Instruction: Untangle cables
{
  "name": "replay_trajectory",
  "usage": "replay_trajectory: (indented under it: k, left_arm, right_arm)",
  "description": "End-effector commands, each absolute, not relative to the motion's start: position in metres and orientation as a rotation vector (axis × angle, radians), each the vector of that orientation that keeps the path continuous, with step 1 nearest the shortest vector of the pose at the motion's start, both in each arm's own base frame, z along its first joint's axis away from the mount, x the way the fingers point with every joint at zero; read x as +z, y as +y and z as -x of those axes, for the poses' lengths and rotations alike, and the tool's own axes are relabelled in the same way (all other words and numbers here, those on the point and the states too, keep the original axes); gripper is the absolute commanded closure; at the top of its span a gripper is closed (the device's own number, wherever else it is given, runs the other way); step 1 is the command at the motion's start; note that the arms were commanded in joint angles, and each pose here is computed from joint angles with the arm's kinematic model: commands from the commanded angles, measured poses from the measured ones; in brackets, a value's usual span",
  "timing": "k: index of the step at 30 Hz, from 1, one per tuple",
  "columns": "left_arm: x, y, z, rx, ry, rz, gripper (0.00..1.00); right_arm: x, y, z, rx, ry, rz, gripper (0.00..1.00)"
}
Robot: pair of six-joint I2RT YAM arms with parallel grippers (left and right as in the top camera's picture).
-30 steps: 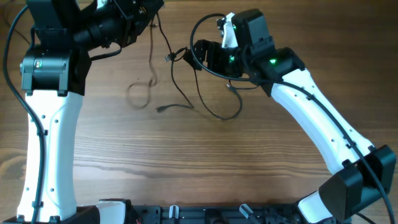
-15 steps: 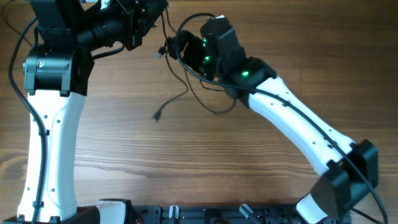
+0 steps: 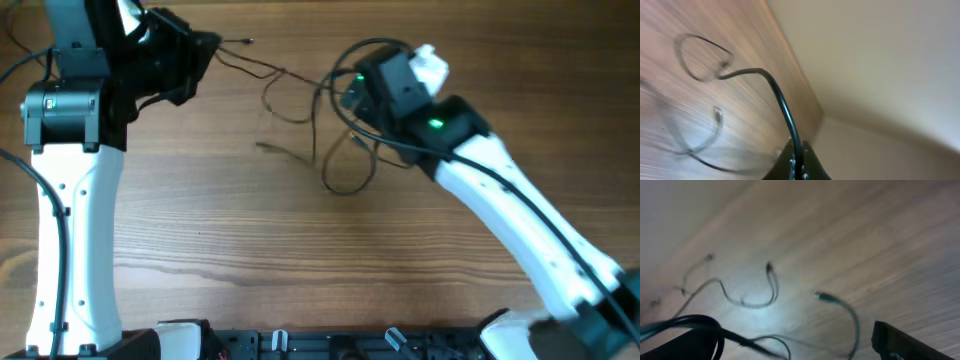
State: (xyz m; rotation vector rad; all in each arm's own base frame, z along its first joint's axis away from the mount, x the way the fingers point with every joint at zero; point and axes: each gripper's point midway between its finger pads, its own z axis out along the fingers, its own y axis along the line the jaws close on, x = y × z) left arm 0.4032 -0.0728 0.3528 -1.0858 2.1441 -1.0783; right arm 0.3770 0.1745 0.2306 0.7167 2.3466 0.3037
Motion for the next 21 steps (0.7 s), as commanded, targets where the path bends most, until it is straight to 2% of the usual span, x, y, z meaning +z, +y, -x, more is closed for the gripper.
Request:
replay_trajectory:
  k: [1, 4, 6, 8, 11, 12, 16, 18, 21]
  left_arm:
    - [0.349, -0.017, -0.405, -0.698, 2.041, 1.134, 0.96]
    - [0.335, 0.009, -0.395, -0.498, 2.028, 1.219, 0.96]
    - [0.325, 0.024, -0.388, -0.376, 2.027, 1.267, 0.96]
    - [0.319, 0.024, -0.388, -0.365, 2.049, 1.277, 0.96]
    - [0.316, 0.010, -0.393, -0.451, 2.096, 1.246, 0.96]
    - [0.320, -0.001, -0.398, -0.523, 2.124, 1.179, 0.96]
    - [0.383, -0.094, -0.408, -1.169, 2.150, 0.625, 0.96]
    - [0.430, -0.135, -0.390, -1.487, 2.072, 0.278, 0.96]
    - [0.470, -0.173, -0.362, -1.692, 1.978, -0.030, 0.96]
  right_arm:
    - [0.277, 0.111, -0.369, 0.149, 2.138, -0.814, 0.00]
    - [0.315, 0.083, -0.357, 0.149, 2.003, -0.861, 0.00]
    - [0.337, 0.088, -0.354, 0.262, 1.978, -0.820, 0.00]
    - [0.365, 0.102, -0.355, 0.347, 1.954, -0.642, 0.00]
    - [0.388, 0.094, -0.346, 0.354, 1.892, -0.612, 0.00]
    - [0.387, 0.100, -0.345, 0.375, 1.916, -0.569, 0.00]
    - [0.362, 0.158, -0.346, 0.559, 2.105, -0.266, 0.00]
    - [0.346, 0.178, -0.348, 0.608, 2.172, -0.168, 0.00]
    - [0.335, 0.182, -0.355, 0.602, 2.201, -0.180, 0.00]
